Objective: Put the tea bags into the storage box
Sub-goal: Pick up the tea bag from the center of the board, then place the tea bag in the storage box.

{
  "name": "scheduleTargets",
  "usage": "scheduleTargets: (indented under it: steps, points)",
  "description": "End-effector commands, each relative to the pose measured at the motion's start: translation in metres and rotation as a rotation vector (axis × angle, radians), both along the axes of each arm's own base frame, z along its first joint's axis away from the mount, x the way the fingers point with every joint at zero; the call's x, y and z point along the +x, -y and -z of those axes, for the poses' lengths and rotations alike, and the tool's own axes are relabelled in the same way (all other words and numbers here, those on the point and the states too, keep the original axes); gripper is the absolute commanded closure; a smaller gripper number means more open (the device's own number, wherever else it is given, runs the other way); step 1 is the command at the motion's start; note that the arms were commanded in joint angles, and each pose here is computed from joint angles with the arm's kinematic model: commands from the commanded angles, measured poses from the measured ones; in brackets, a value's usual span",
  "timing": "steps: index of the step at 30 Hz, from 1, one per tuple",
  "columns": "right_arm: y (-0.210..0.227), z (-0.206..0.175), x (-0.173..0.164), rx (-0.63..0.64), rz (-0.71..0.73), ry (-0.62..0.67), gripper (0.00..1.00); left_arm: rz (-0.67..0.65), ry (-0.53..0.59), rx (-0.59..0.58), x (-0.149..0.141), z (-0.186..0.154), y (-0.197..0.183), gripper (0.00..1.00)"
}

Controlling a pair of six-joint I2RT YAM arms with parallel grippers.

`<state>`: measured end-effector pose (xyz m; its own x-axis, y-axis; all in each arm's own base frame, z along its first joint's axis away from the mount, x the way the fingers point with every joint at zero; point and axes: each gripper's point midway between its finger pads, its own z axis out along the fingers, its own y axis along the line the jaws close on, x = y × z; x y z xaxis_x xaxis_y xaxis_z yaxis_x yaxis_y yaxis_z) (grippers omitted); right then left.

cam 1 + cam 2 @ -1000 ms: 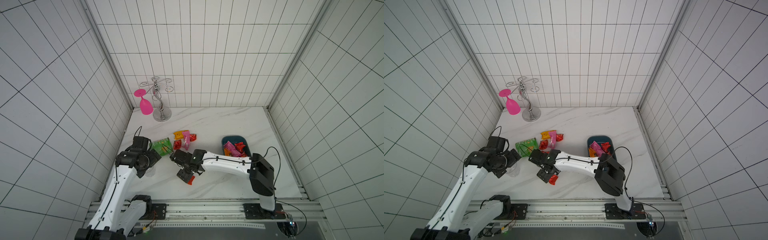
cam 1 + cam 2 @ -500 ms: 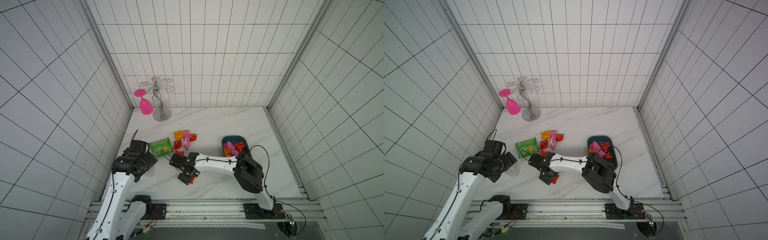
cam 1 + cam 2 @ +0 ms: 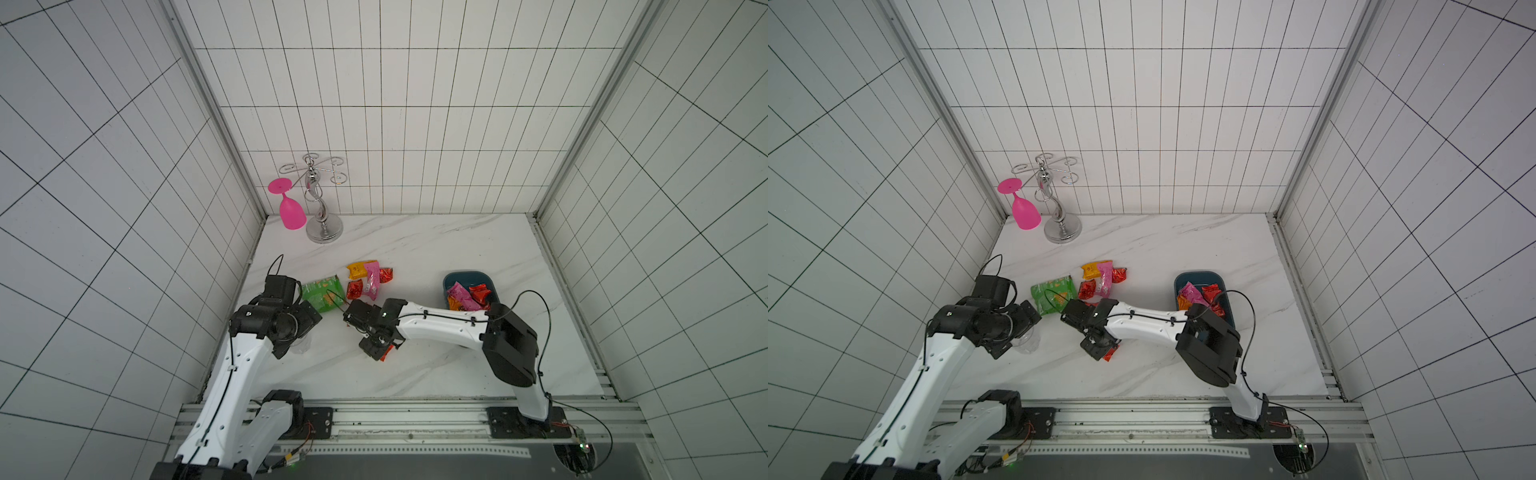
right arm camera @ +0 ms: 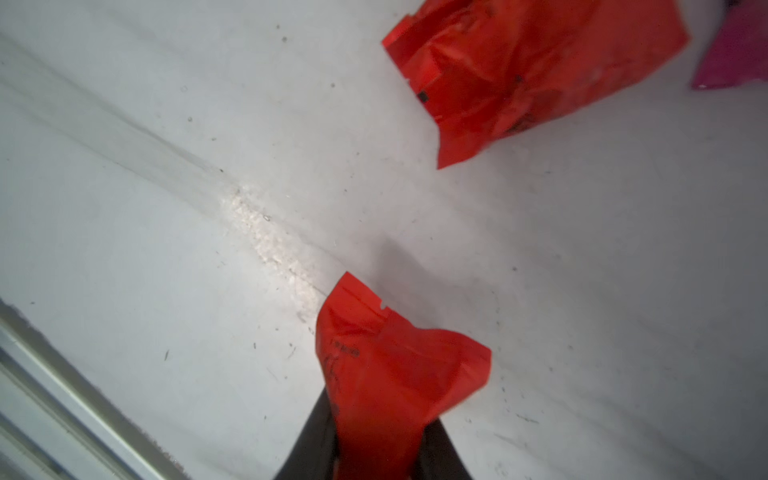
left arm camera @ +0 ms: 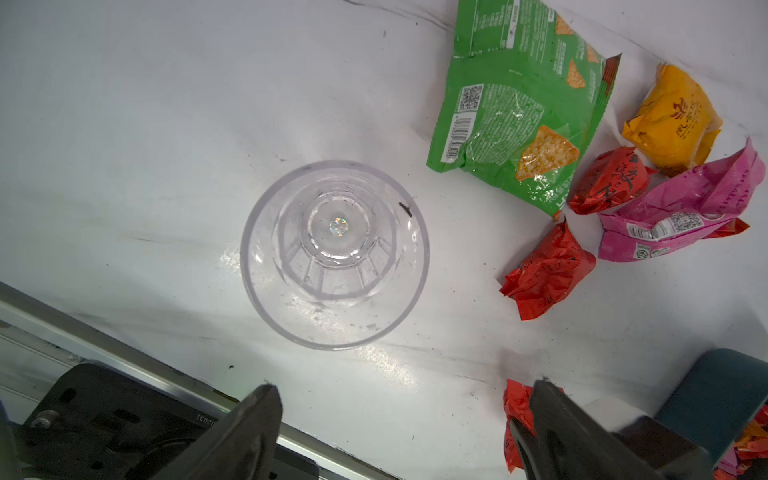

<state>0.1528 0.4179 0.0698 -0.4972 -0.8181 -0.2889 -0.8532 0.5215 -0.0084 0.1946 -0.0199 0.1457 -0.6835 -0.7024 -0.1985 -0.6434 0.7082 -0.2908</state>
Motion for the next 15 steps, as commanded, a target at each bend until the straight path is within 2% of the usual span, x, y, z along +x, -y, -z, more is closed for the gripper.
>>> scheduleTargets:
  steps: [1, 9, 15]
  points:
    - [0.023, -0.047, 0.028, 0.110, 0.163, 0.000, 0.77, 0.056, 0.083, -0.055, 0.020, -0.015, 0.013, 0.03]
    - [0.115, -0.101, 0.089, 0.220, 0.479, 0.022, 0.80, 0.213, 0.165, -0.143, 0.049, -0.028, 0.053, 0.03]
    - [0.202, -0.110, 0.121, 0.162, 0.685, 0.085, 0.82, 0.328, 0.140, -0.133, 0.063, -0.027, 0.081, 0.03]
